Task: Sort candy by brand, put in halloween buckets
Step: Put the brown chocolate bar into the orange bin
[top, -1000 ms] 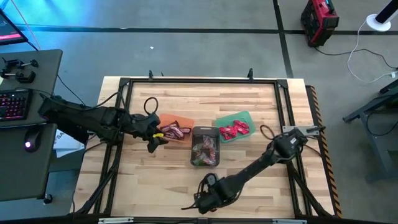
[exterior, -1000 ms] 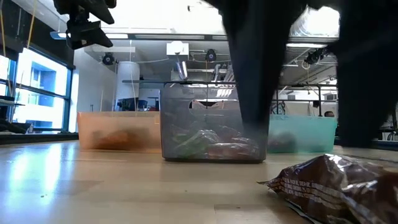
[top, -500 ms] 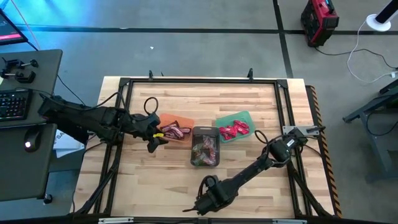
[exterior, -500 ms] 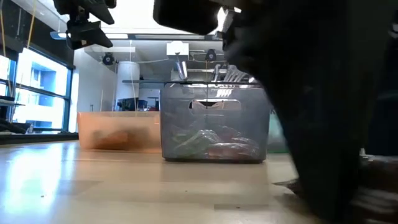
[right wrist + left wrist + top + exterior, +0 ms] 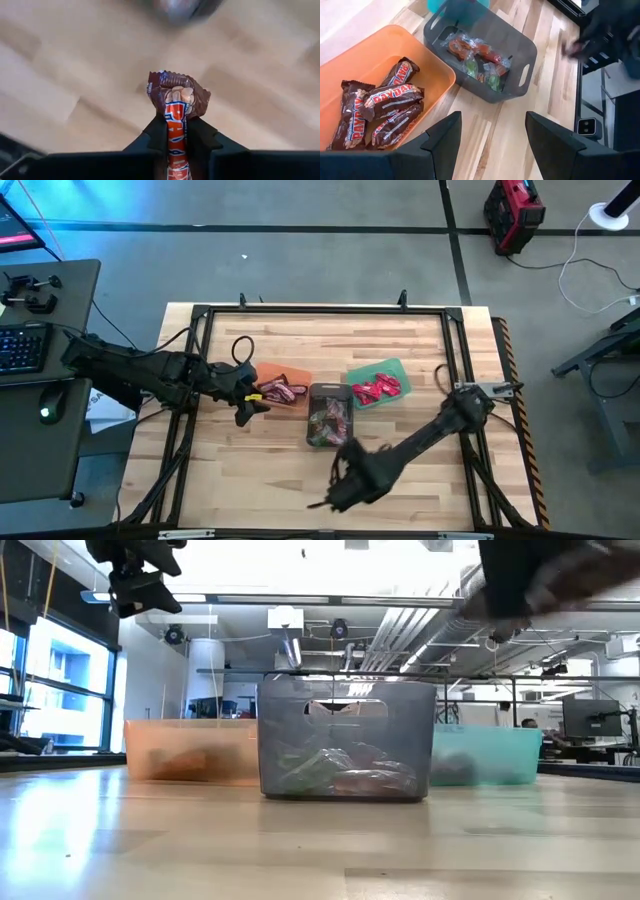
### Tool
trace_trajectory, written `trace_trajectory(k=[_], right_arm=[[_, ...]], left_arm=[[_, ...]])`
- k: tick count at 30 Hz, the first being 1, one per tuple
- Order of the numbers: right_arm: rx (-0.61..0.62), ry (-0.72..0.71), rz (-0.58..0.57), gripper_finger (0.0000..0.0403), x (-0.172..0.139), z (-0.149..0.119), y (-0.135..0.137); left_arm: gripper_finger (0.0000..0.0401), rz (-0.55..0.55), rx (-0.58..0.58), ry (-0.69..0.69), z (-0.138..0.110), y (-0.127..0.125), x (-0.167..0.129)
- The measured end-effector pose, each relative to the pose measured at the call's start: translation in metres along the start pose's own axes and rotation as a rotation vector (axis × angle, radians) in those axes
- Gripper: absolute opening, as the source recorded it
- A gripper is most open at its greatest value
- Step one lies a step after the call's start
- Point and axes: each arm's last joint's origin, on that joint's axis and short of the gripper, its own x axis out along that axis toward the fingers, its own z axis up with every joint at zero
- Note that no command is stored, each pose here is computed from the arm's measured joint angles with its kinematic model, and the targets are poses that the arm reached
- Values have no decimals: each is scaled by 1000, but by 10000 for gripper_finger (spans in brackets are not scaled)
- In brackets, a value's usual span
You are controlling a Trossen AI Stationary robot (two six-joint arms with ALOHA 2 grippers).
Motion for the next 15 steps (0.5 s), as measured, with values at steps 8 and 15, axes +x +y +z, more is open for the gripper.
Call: trace_trajectory(k=[8,15], right_arm=[[2,-358,178,6,-84,47,-44],[-207,-522,338,19,-74,133,-18]], left_arm=[[211,-27,86,15,-5,-6,-1],[211,-214,153,-122,-1,-30,-11]])
